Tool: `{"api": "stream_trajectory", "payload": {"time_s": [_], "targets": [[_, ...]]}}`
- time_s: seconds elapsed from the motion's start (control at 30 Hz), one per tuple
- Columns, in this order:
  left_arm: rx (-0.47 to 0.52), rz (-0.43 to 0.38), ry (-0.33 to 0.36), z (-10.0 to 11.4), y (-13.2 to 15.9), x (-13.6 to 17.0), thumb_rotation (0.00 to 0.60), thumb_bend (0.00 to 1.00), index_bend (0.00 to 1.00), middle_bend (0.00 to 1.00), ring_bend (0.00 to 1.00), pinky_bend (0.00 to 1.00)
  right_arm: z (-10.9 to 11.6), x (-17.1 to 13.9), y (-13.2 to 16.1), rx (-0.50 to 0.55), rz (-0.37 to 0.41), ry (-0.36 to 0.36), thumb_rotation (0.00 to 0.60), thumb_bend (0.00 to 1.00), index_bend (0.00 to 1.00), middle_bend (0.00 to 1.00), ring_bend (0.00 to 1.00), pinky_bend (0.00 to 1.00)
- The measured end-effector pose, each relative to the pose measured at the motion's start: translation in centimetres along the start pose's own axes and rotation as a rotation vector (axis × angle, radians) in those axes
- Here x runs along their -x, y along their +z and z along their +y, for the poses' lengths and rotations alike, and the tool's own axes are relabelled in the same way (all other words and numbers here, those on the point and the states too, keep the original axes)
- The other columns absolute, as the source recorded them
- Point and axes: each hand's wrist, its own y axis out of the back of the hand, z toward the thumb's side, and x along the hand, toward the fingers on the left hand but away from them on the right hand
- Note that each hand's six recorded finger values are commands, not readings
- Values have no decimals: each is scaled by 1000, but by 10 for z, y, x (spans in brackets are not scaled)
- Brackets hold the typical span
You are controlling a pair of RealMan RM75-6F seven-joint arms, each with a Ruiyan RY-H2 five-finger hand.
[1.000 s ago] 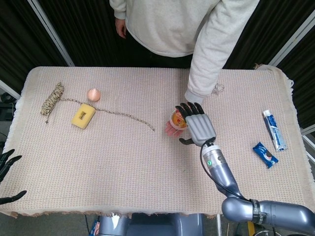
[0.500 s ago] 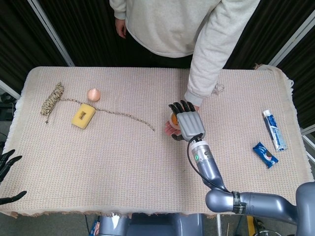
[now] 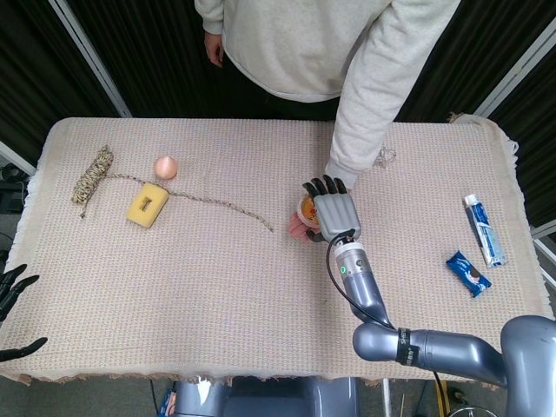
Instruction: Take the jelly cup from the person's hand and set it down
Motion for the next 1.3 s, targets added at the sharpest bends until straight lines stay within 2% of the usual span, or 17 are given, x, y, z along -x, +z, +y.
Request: {"api": "stream_trajectory", "payload": {"time_s": [0.13, 0.2, 0.3, 0.4, 0.67, 0.9, 1.13, 1.3], "targets": [[1, 0, -1, 0, 0, 0, 600, 153, 125, 0, 0, 0, -4, 4, -3, -8, -20, 7, 600, 200, 238, 180, 112, 125], [2, 0, -2, 0, 0, 0, 600, 153, 125, 0, 0, 0, -5, 5, -3, -12, -25, 6, 600, 218, 299, 263, 192, 202], [2, 0, -3, 0, 0, 0, 600, 153, 125, 0, 0, 0, -3, 6, -4, -13, -29, -11, 600, 227, 412, 404, 340, 377], [2, -1, -3, 0, 0, 0, 600, 153, 125, 0, 0, 0, -2, 7, -3, -11, -29, -35, 600, 233, 484, 475, 414, 477], [2, -2, -2, 0, 0, 0, 600, 152, 126, 0, 0, 0, 5, 1, 1, 3, -3, -76, 600, 240, 503, 492, 435, 494], [1, -1, -3, 0, 0, 0, 600, 154, 125, 0, 0, 0, 24, -13, -3, 18, 16, -109, 600, 239, 503, 492, 435, 493], [-2, -3, -3, 0, 0, 0, 600, 153, 125, 0, 0, 0, 41, -48, -38, -7, 0, -130, 600, 240, 503, 493, 435, 494], [-5, -3, -1, 0, 1, 0, 600, 153, 125, 0, 0, 0, 33, -80, -82, -18, -57, -95, 600, 240, 503, 492, 435, 494]]}}
